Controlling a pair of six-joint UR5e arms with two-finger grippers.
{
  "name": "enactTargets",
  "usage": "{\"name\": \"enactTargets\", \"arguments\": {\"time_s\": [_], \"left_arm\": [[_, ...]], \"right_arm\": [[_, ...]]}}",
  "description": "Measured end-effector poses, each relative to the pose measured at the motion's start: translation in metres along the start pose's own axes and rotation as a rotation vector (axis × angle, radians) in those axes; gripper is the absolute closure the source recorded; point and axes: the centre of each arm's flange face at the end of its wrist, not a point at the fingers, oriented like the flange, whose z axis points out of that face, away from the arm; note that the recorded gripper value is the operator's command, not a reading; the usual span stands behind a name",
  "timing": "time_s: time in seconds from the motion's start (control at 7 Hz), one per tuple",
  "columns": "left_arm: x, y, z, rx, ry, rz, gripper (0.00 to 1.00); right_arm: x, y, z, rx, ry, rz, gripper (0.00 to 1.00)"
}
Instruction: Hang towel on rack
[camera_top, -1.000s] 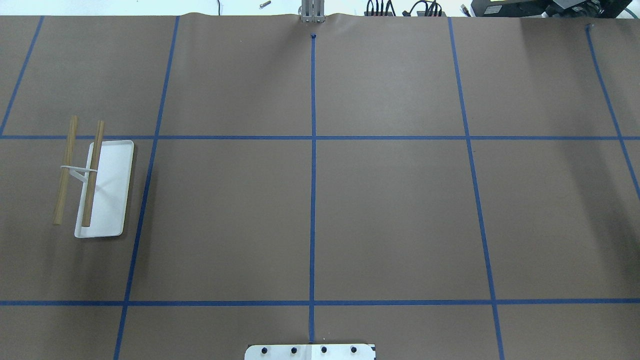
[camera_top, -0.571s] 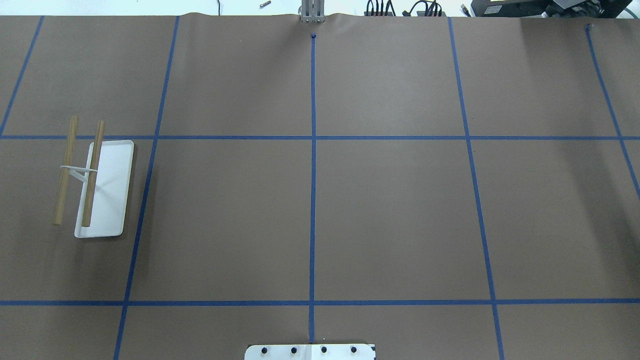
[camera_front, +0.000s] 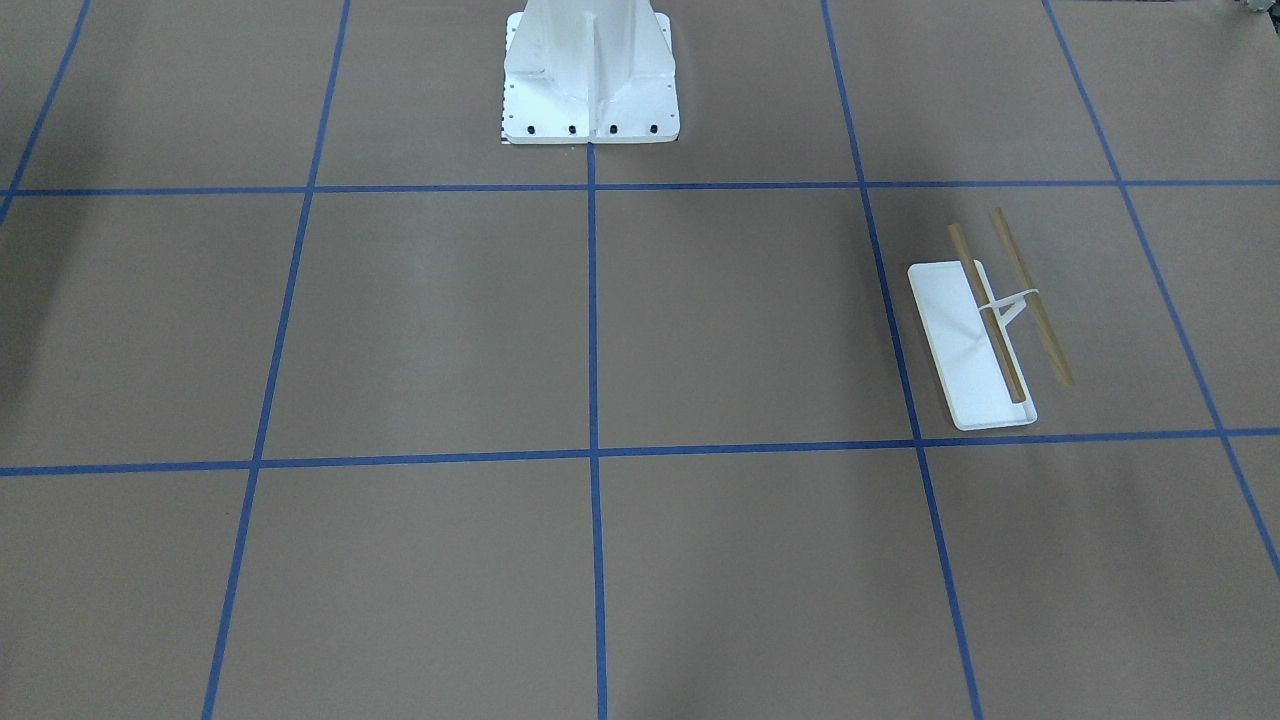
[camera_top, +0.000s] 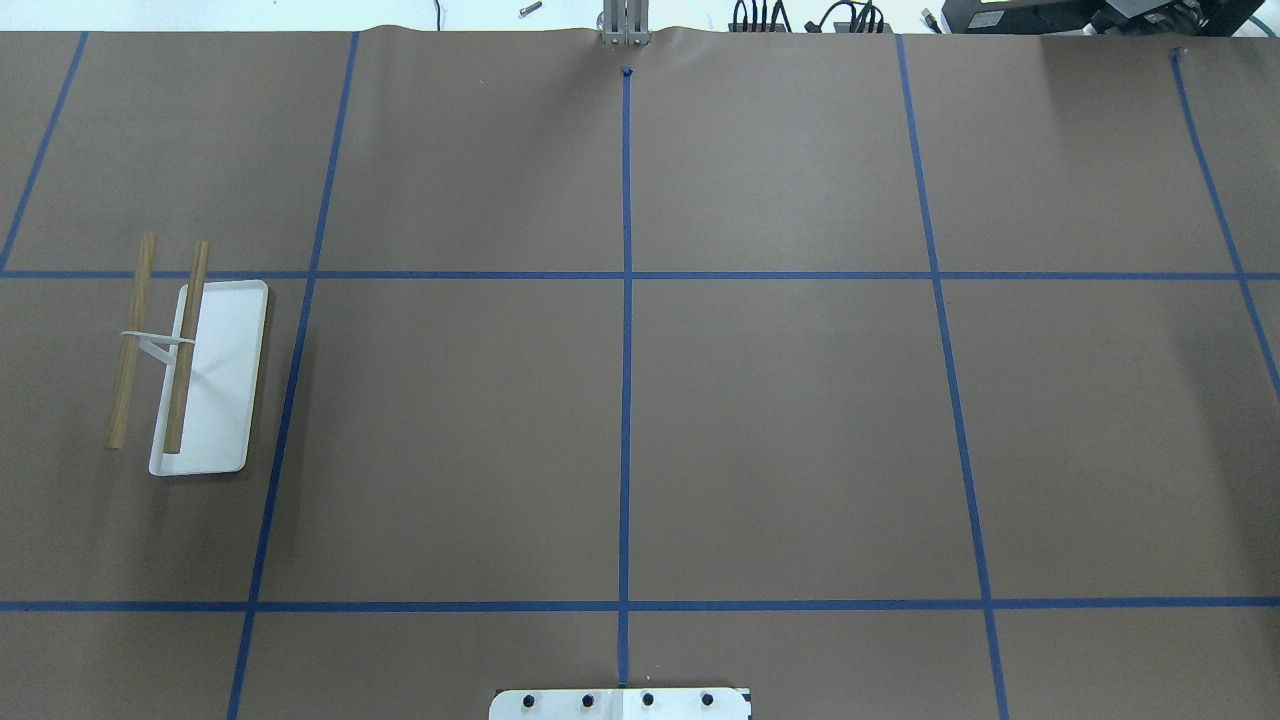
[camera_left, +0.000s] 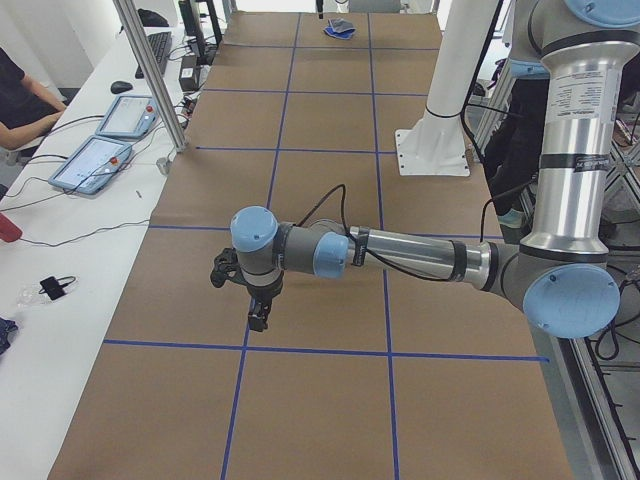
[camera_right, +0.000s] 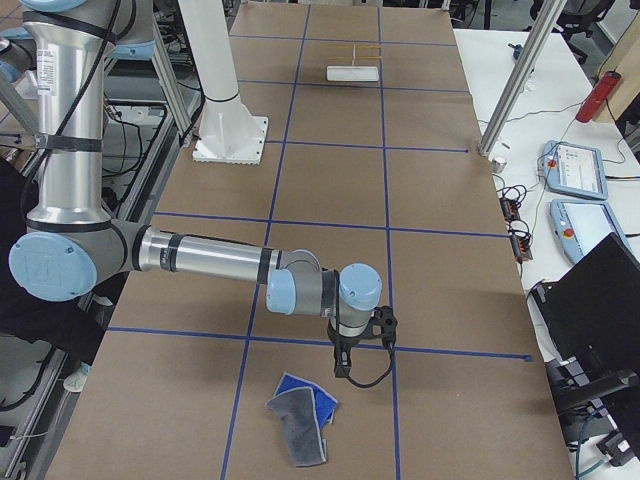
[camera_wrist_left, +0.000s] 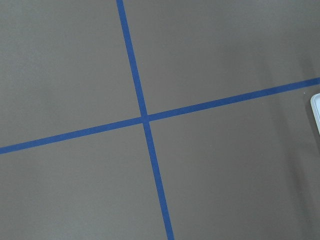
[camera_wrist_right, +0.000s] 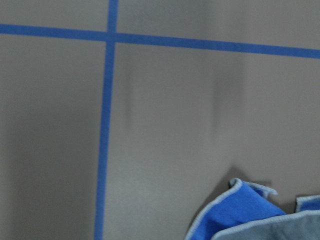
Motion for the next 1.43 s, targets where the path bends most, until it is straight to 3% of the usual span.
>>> {"name": "enactTargets", "arguments": {"time_s": [0.29,0.57,1.14,1.43], "left_arm": [[0.001,0.000,0.000,0.000,0.002,0.001,0.02],[0.000,0.001,0.001,-0.001,0.002,-0.001,0.02],[0.000,0.002,0.001,-0.002,0.003,-0.001,0.02],[0.000,0.002,0.001,-0.002,0.004,-0.001,0.02]], "right_arm": [[0.042,0.020,0.047,0.004,0.048,-0.014,0.00],[0.067,0.044,0.077,-0.008,0.061,-0.013,0.00],[0.088,0.109,0.105,-0.024,0.061,-0.001,0.00],[0.090,0.114,0.108,-0.024,0.062,-0.003,0.01]]}}
